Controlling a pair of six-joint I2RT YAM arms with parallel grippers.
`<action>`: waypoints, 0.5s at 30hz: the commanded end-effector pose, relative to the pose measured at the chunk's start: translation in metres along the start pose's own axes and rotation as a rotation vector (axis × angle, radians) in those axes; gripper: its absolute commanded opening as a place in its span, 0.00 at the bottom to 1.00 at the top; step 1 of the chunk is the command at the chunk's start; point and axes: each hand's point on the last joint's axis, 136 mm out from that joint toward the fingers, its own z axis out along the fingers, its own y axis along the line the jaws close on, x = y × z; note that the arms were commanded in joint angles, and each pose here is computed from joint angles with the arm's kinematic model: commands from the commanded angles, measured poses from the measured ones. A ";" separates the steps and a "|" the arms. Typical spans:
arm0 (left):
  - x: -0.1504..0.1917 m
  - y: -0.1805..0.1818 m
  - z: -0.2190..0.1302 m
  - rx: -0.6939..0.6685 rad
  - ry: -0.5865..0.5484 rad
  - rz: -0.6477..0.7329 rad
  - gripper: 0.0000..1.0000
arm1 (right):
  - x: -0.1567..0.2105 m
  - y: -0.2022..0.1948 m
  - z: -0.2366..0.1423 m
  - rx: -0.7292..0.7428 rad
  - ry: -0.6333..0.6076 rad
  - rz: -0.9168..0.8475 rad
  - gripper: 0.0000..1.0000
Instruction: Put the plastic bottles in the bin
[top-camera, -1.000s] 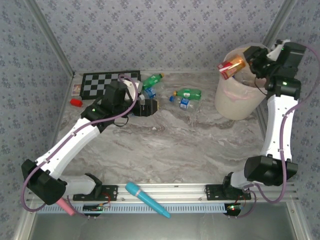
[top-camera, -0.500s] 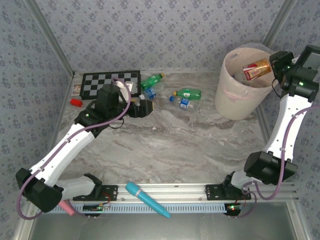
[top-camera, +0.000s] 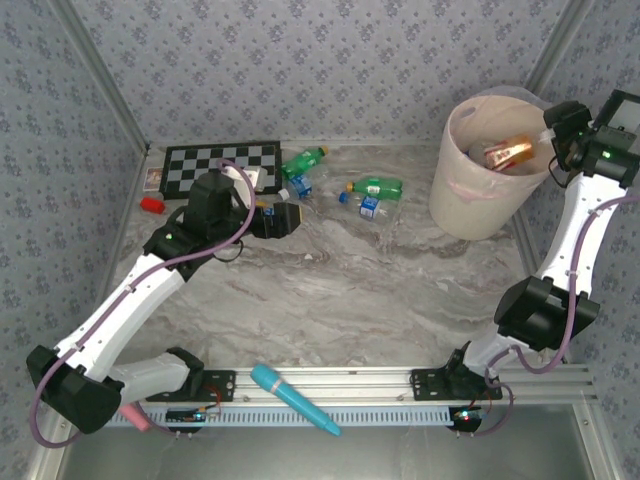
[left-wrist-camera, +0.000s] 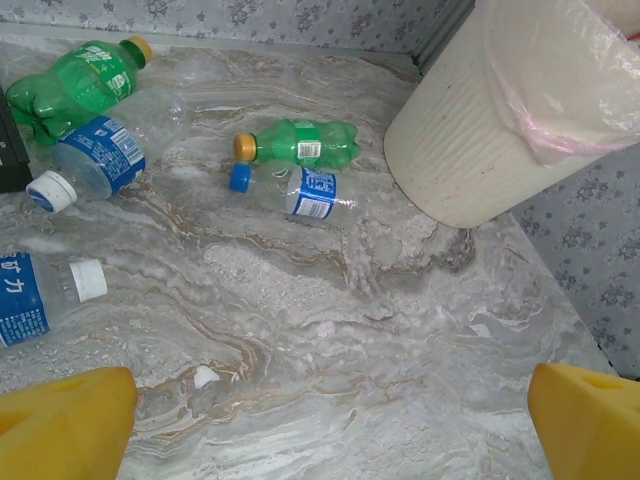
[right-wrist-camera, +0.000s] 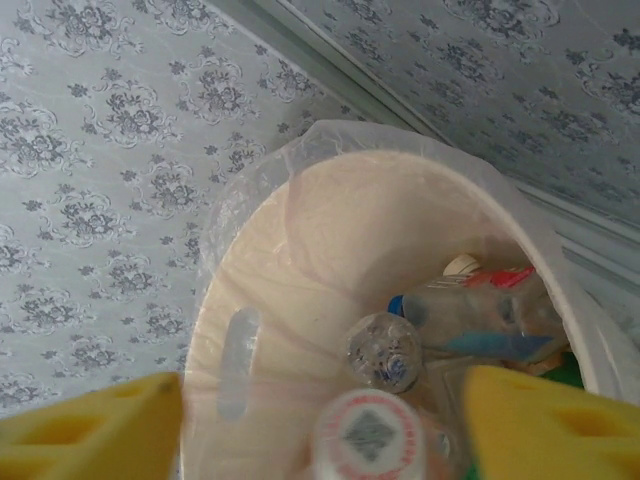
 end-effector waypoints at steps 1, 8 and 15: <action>-0.008 0.000 -0.007 0.000 -0.035 0.003 1.00 | -0.009 0.006 -0.010 0.008 -0.037 -0.033 1.00; -0.009 0.007 -0.002 -0.022 -0.029 -0.001 1.00 | 0.003 0.016 -0.017 -0.004 -0.026 -0.076 1.00; -0.004 0.023 0.008 -0.079 -0.005 -0.032 1.00 | 0.028 0.036 -0.028 -0.043 0.003 -0.134 1.00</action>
